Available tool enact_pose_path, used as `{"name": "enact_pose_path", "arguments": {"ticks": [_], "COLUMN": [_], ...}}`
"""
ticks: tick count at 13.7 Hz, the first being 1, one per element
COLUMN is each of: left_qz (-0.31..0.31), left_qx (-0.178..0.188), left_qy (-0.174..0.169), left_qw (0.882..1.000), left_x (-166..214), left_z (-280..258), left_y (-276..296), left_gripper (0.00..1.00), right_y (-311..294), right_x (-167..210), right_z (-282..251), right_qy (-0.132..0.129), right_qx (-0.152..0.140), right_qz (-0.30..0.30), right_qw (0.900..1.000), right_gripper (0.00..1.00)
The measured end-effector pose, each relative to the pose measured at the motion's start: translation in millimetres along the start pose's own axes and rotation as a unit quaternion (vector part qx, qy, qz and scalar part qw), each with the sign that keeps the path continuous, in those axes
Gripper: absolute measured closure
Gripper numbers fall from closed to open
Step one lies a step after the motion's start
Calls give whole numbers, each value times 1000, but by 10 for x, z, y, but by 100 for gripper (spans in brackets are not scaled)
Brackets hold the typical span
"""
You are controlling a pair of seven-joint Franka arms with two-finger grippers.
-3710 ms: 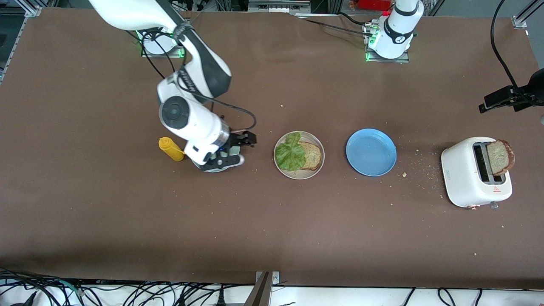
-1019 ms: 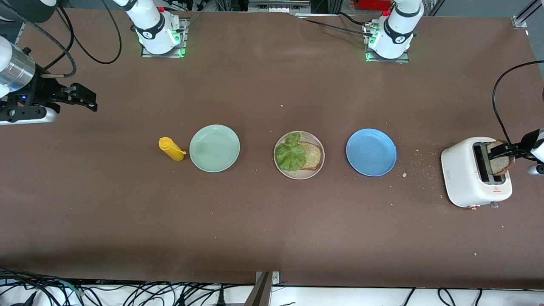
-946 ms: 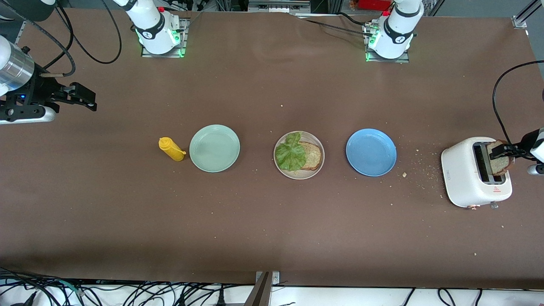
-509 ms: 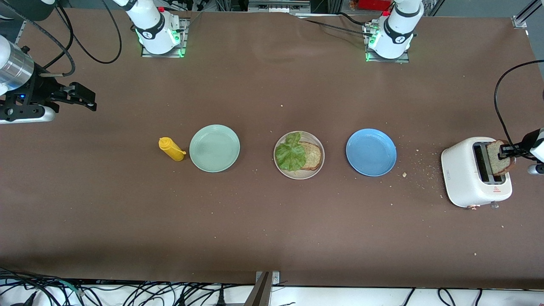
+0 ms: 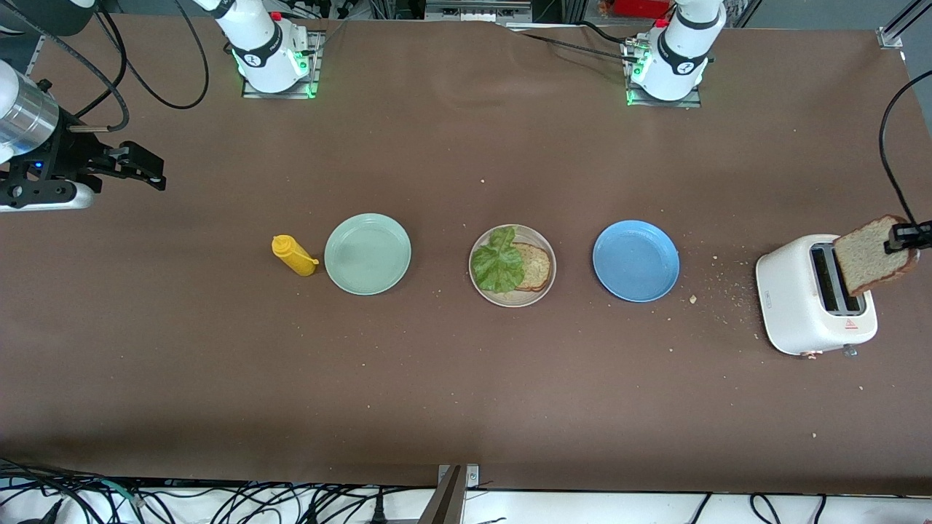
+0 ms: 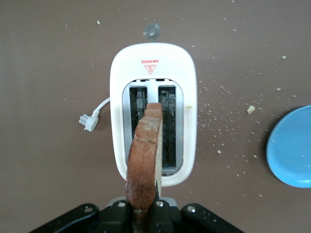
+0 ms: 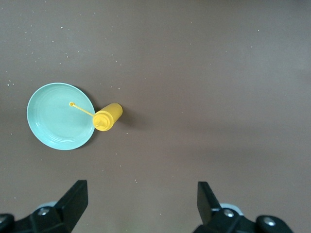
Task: Make sandwich in beige plate with both arms
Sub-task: 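Lift the bread out and carry it over the beige plate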
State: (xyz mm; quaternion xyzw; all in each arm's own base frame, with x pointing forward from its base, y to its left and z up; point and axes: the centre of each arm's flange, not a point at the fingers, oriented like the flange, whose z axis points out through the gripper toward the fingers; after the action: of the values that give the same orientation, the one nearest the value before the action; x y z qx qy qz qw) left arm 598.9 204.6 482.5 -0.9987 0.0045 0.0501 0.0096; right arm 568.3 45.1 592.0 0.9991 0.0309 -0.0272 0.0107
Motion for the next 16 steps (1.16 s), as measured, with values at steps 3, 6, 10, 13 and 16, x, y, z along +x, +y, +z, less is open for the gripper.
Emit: {"name": "enact_pose_path", "arguments": {"ticks": [3,6,10,13,16], "left_qz": [29,77,121,128,88], "left_qx": [-6,-15,-31,-95,-224], "left_qy": [-5,-12,-22,-44,-78], "left_qw": [1000,997,992,986,967], "left_x": [32,114,261,374,461], "left_z": [-358,-475,-369,-82,206], "left_y": [347,893,1756,2251,2692], "left_gripper": [92,92,92,92,92], "right_y": [-4,-7,-13,-15,-19], "right_x": [2,7,18,24,26], "right_z": [3,12,32,6,-53], "right_qy": [0,-1,-2,1,7], "right_qx": [0,0,0,0,0], "right_qz": [0,0,-1,-1,-2], "right_qw": [1000,1000,1000,1000,1000], "right_gripper": [0,0,0,0,0]}}
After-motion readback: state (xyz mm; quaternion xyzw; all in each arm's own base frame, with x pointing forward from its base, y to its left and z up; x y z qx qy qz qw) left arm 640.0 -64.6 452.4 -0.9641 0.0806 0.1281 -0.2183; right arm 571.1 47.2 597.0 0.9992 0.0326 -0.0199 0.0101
